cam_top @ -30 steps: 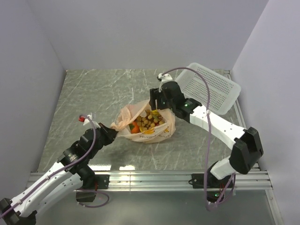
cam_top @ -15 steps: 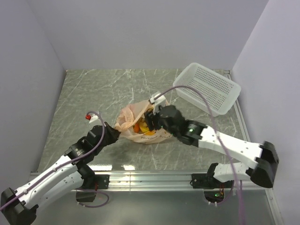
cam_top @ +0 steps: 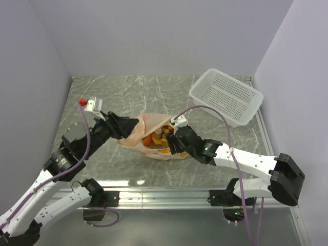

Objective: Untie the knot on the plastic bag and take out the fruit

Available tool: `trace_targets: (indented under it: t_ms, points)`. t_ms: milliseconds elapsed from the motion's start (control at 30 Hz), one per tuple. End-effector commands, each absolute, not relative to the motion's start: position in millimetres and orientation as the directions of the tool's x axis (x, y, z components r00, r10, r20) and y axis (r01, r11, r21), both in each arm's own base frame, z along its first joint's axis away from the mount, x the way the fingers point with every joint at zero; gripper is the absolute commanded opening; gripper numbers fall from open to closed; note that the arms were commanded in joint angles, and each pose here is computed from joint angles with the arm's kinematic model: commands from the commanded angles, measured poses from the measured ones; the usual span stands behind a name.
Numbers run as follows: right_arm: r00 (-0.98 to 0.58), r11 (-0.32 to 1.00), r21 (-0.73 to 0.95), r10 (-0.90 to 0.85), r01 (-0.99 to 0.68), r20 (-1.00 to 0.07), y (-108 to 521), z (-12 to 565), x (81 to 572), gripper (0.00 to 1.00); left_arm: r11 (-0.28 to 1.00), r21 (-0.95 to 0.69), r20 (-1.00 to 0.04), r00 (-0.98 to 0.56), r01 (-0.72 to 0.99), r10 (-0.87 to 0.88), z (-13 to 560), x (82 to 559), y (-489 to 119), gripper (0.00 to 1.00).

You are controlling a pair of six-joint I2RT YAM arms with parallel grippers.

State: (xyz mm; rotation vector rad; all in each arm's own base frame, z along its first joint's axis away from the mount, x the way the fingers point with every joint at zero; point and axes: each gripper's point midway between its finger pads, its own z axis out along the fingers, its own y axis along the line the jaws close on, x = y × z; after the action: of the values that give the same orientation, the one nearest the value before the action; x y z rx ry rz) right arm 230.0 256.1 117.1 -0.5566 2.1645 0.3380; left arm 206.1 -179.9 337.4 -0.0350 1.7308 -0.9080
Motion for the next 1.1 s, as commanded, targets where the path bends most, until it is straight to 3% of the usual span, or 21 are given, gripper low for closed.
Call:
trace_targets:
  t_ms: [0, 133, 200, 367, 500, 567, 633, 767, 833, 1067]
  points:
    - [-0.490, 0.881, 0.085, -0.177, -0.466, -0.853, 263.0, 145.5, 243.6, 0.68, 0.638, -0.506, -0.858, -0.415, 0.581, -0.302, 346.0, 204.6, -222.1, 0.60]
    - [-0.490, 0.892, 0.095, -0.151, -0.442, -0.859, 259.3, 149.8, 248.0, 0.68, 0.609, -0.546, -0.808, -0.555, 0.576, -0.199, 300.1, 212.0, -267.3, 0.50]
    - [-0.491, 0.897, 0.100, -0.139, -0.430, -0.860, 255.8, 150.0, 250.6, 0.68, 0.665, -0.540, -0.772, -0.618, 0.516, -0.148, 260.6, 222.6, -279.2, 0.41]
    - [-0.502, 0.901, 0.117, -0.122, -0.419, -0.856, 251.2, 146.1, 252.0, 0.68, 0.772, -0.516, -0.699, -0.704, 0.372, -0.128, 180.6, 244.3, -285.7, 0.32]
    - [-0.544, 0.925, 0.108, -0.118, -0.365, -0.831, 234.4, 129.2, 252.5, 0.69, 0.942, -0.331, -0.737, -0.636, 0.043, -0.230, 134.8, 284.9, -219.9, 0.27]
    - [-0.591, 0.950, 0.117, -0.082, -0.291, -0.802, 212.4, 113.7, 252.5, 0.71, 0.943, -0.288, -0.708, -0.626, -0.168, -0.327, 111.6, 296.4, -173.4, 0.26]
    - [-0.638, 0.965, 0.154, -0.019, -0.214, -0.770, 194.8, 102.0, 250.7, 0.74, 0.932, -0.300, -0.690, -0.628, -0.203, -0.359, 104.8, 294.6, -160.0, 0.27]
    - [-0.658, 0.960, 0.220, 0.054, -0.173, -0.751, 173.3, 93.6, 248.4, 0.80, 0.923, -0.363, -0.663, -0.662, -0.127, -0.351, 92.4, 275.6, -164.2, 0.35]
    - [-0.646, 0.948, 0.225, 0.029, -0.224, -0.763, 179.1, 102.8, 247.5, 0.81, 0.900, -0.434, -0.654, -0.673, -0.039, -0.345, 102.9, 269.1, -180.3, 0.50]
    - [-0.434, 0.861, 0.165, -0.070, -0.480, -0.898, 225.7, 208.9, 242.5, 0.78, 0.852, -0.518, -0.685, -0.634, 0.078, -0.359, 144.0, 258.4, -198.2, 0.79]
